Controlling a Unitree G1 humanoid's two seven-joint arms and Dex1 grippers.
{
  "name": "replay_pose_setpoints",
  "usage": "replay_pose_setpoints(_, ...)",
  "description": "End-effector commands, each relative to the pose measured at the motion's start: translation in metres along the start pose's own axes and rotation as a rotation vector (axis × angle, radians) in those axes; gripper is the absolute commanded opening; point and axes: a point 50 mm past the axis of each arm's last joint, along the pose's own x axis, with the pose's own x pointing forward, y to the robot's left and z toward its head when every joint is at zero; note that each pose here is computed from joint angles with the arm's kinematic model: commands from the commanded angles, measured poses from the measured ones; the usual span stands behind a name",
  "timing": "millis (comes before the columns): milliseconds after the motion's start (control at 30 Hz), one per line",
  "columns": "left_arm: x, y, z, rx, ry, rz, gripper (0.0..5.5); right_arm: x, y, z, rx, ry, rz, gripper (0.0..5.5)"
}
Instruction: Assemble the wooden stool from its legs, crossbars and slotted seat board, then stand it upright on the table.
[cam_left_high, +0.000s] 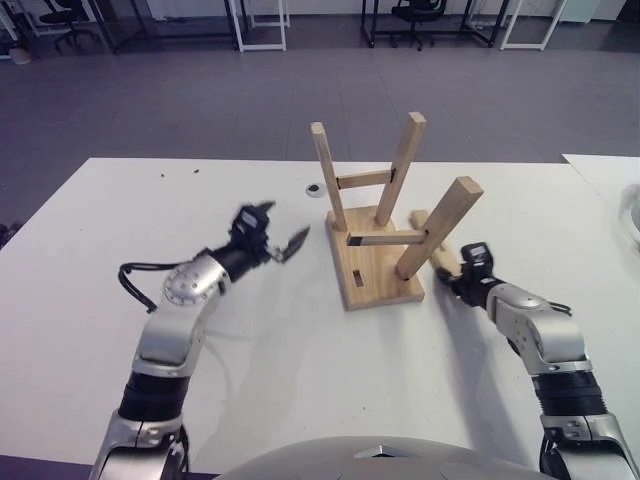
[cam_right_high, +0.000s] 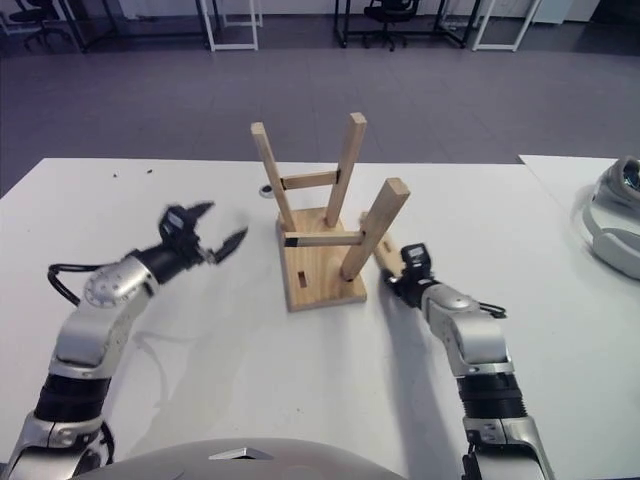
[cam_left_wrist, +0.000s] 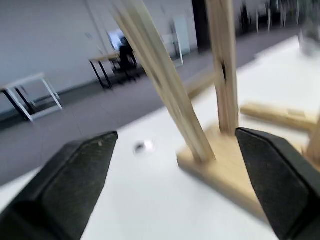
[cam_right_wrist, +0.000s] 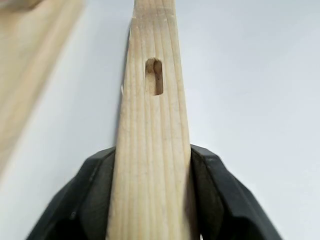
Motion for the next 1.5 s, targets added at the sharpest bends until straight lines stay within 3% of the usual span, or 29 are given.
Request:
replay_pose_setpoints(33, 0.029, 0.015, 0.112, -0.356, -0.47, -0.062, 4.34, -0.04, -0.037, 0.156, -0.146, -0.611, -0.093, 2.09)
replay_pose_setpoints(100, 0.042, 0.016, 0.142, -0.531, -0.576, -0.149, 4.34, -0.065, 0.003, 0.203, -0.366, -0.837, 0.083, 2.09)
replay_pose_setpoints(200, 0.057, 0.002, 0.169, -0.761, -0.642, -0.317, 4.34, -0.107, 0.079, 0.226, -0.574, -1.086, 0.481, 2.09)
replay_pose_setpoints(267, 0.056, -0.003, 0.185, -0.785, -0.672, -0.39, 4.34, -0.119, 0.097, 0.226, -0.617, -1.129, 0.606, 2.09)
replay_pose_setpoints(333, 0.052, -0.006, 0.195, -0.765, -0.694, -0.42, 3.98, -0.118, 0.104, 0.22, -0.65, -1.113, 0.659, 2.09)
replay_pose_setpoints(500, 0.044, -0.002, 0.194, -0.75, -0.707, -0.412, 3.17, -0.115, 0.101, 0.216, -0.673, -1.098, 0.642, 2.09)
replay_pose_setpoints(900, 0.049, -0.001, 0.169, -0.732, -0.551, -0.327, 1.06, -0.12, 0.105, 0.22, -0.698, -1.152, 0.608, 2.09)
replay_pose_setpoints(1000, 0.048, -0.001, 0.171, -0.73, -0.56, -0.32, 1.04, -0.12, 0.106, 0.22, -0.709, -1.149, 0.603, 2.09)
replay_pose_setpoints(1133, 0.04, 0.012, 0.174, -0.712, -0.597, -0.253, 1.03, -0.118, 0.101, 0.222, -0.669, -1.136, 0.586, 2.96)
replay_pose_setpoints(1233, 0.01, 0.039, 0.163, -0.653, -0.606, -0.143, 1.03, -0.128, 0.063, 0.249, -0.285, -1.176, 0.525, 3.44)
replay_pose_setpoints(1333, -0.025, 0.042, 0.132, -0.661, -0.529, -0.071, 1.03, -0.101, 0.02, 0.236, -0.101, -0.978, 0.372, 3.44)
replay_pose_setpoints(1400, -0.042, 0.039, 0.106, -0.699, -0.471, 0.034, 1.03, -0.061, 0.002, 0.199, 0.001, -0.756, 0.307, 3.44)
replay_pose_setpoints(1500, -0.054, 0.031, 0.067, -0.651, -0.317, 0.21, 1.03, -0.018, 0.004, 0.132, 0.164, -0.514, 0.375, 3.44)
